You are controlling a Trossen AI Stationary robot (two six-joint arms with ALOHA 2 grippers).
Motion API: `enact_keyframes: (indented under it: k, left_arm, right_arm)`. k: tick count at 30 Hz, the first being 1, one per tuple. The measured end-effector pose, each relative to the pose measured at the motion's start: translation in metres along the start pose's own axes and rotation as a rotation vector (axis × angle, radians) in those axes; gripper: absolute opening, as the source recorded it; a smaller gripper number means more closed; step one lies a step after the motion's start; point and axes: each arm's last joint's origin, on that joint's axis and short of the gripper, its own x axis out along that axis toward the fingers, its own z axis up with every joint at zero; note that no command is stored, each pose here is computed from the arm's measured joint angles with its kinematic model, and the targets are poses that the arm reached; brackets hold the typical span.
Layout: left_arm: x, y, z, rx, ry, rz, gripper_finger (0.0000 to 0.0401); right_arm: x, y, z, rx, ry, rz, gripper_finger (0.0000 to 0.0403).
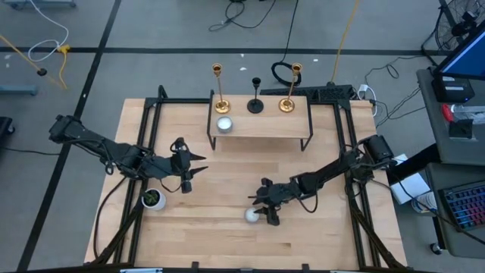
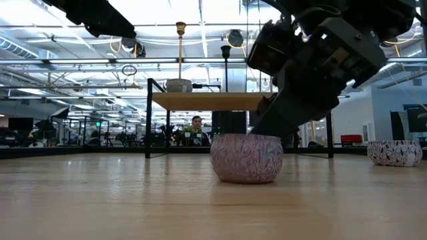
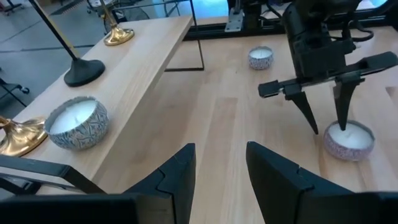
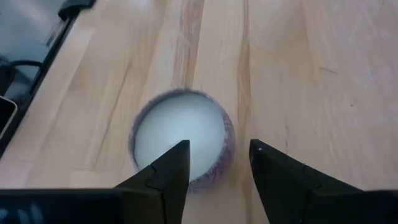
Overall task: Pick & Place candle stick holders
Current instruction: Put the purple scented candle on the shelf aligned with the black candle holder
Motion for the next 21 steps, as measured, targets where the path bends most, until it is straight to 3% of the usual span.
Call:
enact_keyframes:
  k: [6,14,21]
  left_arm:
    - [0.0000,0.0000,0.0002,-0.002,-0.002,0.000,0.0150]
    - [0.0000,0.0000,0.0002,-0.003,-0.002,0.000,0.0150]
    - [0.0000,0.0000,0.0000,-0.002,0.000,0.000,0.0150]
  right_arm:
    - [0.0000,-0.0014,-0.0001,-0.015,0.004,-0.007,0.0119]
    - [-0.0002,-0.0067,-0.0003,-0.043,0.019,-0.025,0.0012]
    - [-0.0042,-0.0057,0.0023,-0.102,0.017,-0.023,0.0006]
